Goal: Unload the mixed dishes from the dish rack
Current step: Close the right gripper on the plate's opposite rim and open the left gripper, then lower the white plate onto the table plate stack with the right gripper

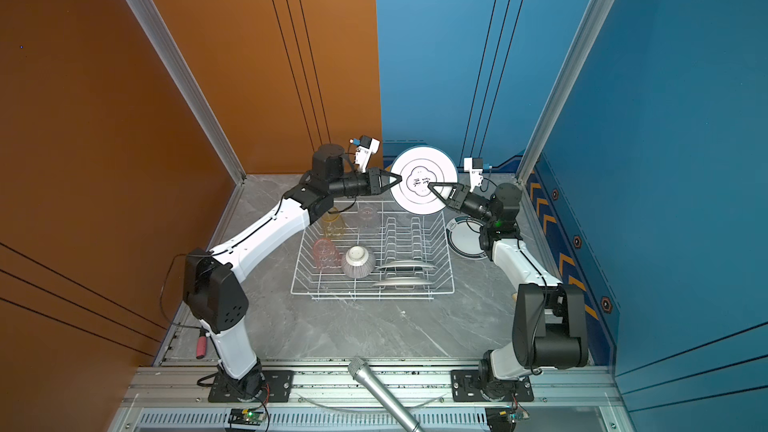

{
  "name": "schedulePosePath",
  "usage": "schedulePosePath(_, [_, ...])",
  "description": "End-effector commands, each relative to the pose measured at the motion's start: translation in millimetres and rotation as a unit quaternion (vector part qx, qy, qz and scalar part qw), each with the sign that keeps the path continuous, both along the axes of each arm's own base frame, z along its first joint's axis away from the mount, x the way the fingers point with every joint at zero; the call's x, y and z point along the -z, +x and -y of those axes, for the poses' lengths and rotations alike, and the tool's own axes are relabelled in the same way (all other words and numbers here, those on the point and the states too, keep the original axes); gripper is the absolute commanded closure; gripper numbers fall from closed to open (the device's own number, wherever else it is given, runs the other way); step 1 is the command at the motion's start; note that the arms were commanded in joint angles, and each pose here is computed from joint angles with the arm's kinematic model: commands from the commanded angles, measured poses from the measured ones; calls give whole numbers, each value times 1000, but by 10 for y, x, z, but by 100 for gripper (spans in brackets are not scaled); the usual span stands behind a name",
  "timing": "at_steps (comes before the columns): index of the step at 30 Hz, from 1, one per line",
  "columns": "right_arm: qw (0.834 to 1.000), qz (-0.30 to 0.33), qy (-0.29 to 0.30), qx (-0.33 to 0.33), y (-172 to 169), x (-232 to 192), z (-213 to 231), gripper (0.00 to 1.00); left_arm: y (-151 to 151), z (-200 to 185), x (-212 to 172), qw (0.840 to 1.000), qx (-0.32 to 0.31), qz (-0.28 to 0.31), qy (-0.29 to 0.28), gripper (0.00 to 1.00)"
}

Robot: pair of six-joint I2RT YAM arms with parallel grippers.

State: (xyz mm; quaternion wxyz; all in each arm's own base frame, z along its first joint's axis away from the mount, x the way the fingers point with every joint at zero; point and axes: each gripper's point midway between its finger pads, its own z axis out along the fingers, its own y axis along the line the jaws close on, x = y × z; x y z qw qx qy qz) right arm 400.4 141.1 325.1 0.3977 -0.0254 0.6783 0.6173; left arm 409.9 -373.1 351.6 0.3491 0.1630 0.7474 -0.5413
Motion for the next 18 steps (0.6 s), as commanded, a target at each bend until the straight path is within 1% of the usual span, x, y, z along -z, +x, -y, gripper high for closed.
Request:
schedulePosePath(1, [1000,8,9,12,-45,-168,87,100,-78,-1,-23,999,10,27,24,75])
schedulePosePath(4, [999,3,5,39,-5,-173,262,100,-111,-58,81,998,2,30,57,65])
schedulePosePath(6, [998,-9,-9,63,29,-123,411,100,-141,-137,196,995,-8,30,94,63])
schedulePosePath(8, [993,-42,-40,99,78,35,592,100,-161,-272,319,989,-28,34,141,63])
schedulePosePath(9, [988,-66,-70,122,85,165,698,100,-179,-350,381,985,-38,34,164,62])
schedulePosePath(11, [967,-119,-148,168,59,449,924,100,-199,-511,457,976,-58,42,205,62])
schedulePosePath(12, [952,-147,-188,189,26,586,1055,100,-223,-587,497,971,-65,43,225,62])
schedulePosePath(13, [938,-175,-214,208,2,719,1188,100,-235,-667,524,966,-73,45,243,62])
schedulePosePath(15, [921,-220,-221,234,-26,911,1428,100,-256,-801,571,958,-84,45,271,61])
schedulePosePath(18, [896,-269,-226,272,-85,1190,1746,100,-276,-960,596,949,-97,46,298,61])
